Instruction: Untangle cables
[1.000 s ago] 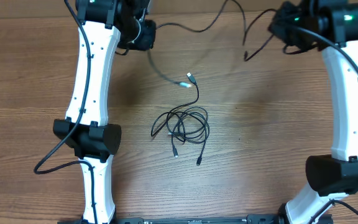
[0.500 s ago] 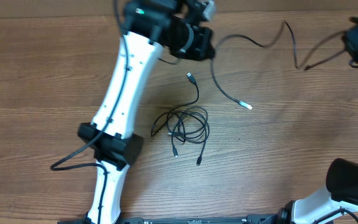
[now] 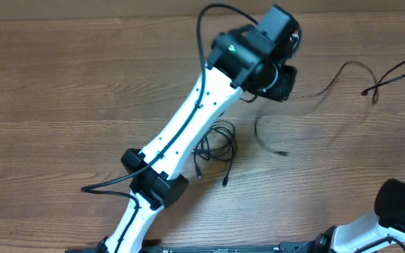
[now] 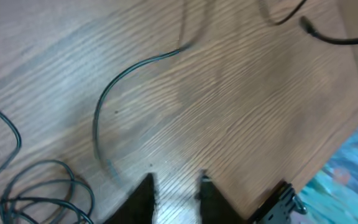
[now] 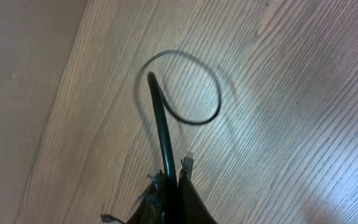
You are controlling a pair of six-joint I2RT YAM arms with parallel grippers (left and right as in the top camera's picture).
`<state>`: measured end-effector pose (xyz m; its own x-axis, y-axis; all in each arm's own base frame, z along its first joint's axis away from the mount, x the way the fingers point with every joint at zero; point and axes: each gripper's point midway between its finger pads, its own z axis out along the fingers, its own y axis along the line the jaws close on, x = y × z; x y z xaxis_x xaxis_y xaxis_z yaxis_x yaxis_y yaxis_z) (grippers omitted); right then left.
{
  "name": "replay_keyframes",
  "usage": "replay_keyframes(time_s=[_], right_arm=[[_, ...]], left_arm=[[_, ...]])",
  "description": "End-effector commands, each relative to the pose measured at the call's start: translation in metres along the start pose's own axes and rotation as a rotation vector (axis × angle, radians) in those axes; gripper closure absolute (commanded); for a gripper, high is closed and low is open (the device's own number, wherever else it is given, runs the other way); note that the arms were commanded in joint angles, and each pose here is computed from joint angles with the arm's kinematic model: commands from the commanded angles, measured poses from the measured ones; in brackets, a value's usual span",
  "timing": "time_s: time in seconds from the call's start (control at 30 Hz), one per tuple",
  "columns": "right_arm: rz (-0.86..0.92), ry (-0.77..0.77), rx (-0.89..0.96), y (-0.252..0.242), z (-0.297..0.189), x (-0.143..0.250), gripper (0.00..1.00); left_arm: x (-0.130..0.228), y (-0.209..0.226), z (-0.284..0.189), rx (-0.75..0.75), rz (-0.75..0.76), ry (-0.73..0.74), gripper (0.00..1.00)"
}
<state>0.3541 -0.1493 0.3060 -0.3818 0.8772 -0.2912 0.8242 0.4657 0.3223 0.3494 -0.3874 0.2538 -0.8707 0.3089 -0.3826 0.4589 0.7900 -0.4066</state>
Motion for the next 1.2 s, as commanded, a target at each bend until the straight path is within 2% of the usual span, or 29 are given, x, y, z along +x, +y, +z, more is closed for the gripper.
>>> replay_keyframes(time_s=[0.0,0.1,0.17,0.23,0.47,0.63,0.67,0.77,0.8,0.87,0.9,0.93,1.0,1.17], right_arm=[[-0.003,-0.044,-0.036,0.004,-0.018,-0.003,0.96],[-0.002,-0.047,-0.038,0.005,-0.018,-0.003,0.96],[-0.003,-0.051,-0.042,0.006,-0.018,-0.004,0.96],[-0.003,-0.058,-0.048,0.007,-0.018,-0.006,0.96],[-0.007,-0.092,-0.075,0.016,-0.008,-0.017,0.96],[-0.038,-0.113,-0.094,0.024,0.01,-0.028,0.96],[-0.047,-0.114,-0.093,0.025,0.014,-0.029,0.94],[-0.066,-0.098,-0.079,0.023,0.025,-0.028,0.77],[-0.065,-0.089,-0.074,0.023,0.028,-0.027,0.69],[-0.065,-0.068,-0.071,0.022,0.035,-0.024,0.47],[-0.069,-0.056,-0.071,0.022,0.037,-0.023,0.29],[-0.075,-0.041,-0.072,0.022,0.041,-0.02,0.18],[-0.106,-0.003,-0.089,0.024,0.047,-0.013,0.0],[-0.23,0.15,-0.194,0.04,0.06,0.02,0.0]], left_arm=[[0.001,0.013,0.006,-0.075,-0.015,-0.005,0.59],[0.003,0.016,0.007,-0.081,-0.017,0.006,0.33],[0.003,0.018,0.006,-0.084,0.0,0.011,0.2],[0.004,0.021,0.006,-0.089,0.017,0.018,0.0],[0.013,0.042,-0.012,-0.119,0.021,0.064,0.01],[0.004,0.045,-0.063,-0.115,0.015,-0.025,0.0],[0.003,0.044,-0.076,-0.117,0.017,-0.054,0.0],[0.002,0.038,-0.12,-0.132,0.032,-0.149,0.0],[0.004,0.036,-0.135,-0.139,0.038,-0.178,0.0],[0.009,0.034,-0.161,-0.155,0.044,-0.225,0.0],[0.012,0.034,-0.171,-0.163,0.045,-0.239,0.0],[0.017,0.034,-0.181,-0.168,0.046,-0.251,0.01],[0.027,0.034,-0.196,-0.177,0.042,-0.258,0.0],[0.04,0.037,-0.223,-0.202,0.043,-0.294,0.0]])
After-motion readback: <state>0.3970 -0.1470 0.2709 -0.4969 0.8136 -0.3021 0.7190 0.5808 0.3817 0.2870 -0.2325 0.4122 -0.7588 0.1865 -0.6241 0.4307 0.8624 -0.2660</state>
